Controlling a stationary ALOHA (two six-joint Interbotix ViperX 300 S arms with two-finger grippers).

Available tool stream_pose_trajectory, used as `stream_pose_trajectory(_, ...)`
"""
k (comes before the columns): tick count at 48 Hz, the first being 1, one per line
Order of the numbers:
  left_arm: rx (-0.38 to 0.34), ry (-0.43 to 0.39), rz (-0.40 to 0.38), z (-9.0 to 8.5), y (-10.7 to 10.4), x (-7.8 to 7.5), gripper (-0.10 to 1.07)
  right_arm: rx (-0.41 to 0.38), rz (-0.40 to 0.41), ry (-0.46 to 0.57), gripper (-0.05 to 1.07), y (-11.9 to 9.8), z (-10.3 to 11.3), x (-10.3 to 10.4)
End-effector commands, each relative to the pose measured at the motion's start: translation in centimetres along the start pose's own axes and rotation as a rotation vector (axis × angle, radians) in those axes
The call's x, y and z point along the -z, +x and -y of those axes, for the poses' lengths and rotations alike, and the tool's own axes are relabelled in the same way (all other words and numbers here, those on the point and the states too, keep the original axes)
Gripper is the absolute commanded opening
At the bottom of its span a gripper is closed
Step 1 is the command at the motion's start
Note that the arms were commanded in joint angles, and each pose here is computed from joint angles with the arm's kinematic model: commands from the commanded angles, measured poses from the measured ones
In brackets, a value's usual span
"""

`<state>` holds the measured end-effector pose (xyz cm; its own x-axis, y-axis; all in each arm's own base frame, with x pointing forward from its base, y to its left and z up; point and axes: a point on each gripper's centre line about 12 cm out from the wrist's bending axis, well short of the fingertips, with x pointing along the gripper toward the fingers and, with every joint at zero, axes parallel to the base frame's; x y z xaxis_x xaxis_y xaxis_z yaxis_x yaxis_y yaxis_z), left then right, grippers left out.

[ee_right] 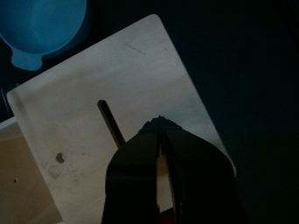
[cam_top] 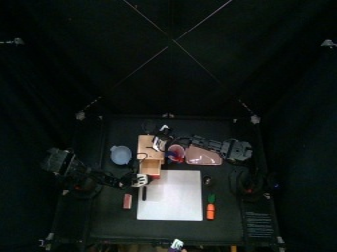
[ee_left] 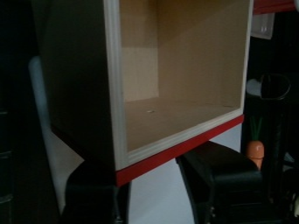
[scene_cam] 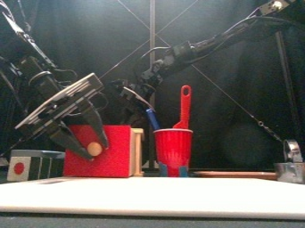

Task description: Grab carrot

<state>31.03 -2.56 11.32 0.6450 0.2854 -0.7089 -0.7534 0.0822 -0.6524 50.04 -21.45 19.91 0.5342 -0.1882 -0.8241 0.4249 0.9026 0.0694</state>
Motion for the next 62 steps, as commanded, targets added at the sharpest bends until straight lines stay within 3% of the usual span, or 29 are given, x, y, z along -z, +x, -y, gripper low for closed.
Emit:
stream_pose_trajectory(1,0.017,0.004,0.003,0.6,-0.2,0.1,0.83,0.001,-0.018,0.0,0.02,-0.1,0.0,0.2)
stream_pose_trajectory(16,0.047,0.02,-0.001,1.3,-0.5,0.1,0.88,-0.001,-0.02,-0.002,0.02,-0.1,-0.2,0.3)
stream_pose_trajectory(30,0.098,0.06,0.005,1.6,-1.8,0.2,0.88,-0.013,0.023,-0.016,0.02,-1.5,-1.3,-0.7)
stream_pose_trajectory(44,0.13,0.086,-0.012,0.5,-3.8,-0.2,0.88,-0.023,0.066,-0.032,0.02,-2.8,-2.2,-1.6)
stream_pose_trajectory(51,0.186,0.14,-0.021,0.5,-5.0,-0.6,0.87,-0.027,0.103,-0.039,0.02,-4.8,-2.6,-2.3)
stream_pose_trajectory(62,0.293,0.241,-0.023,1.0,-6.7,-1.2,0.87,-0.051,0.19,-0.078,0.02,-10.1,-4.4,-3.4)
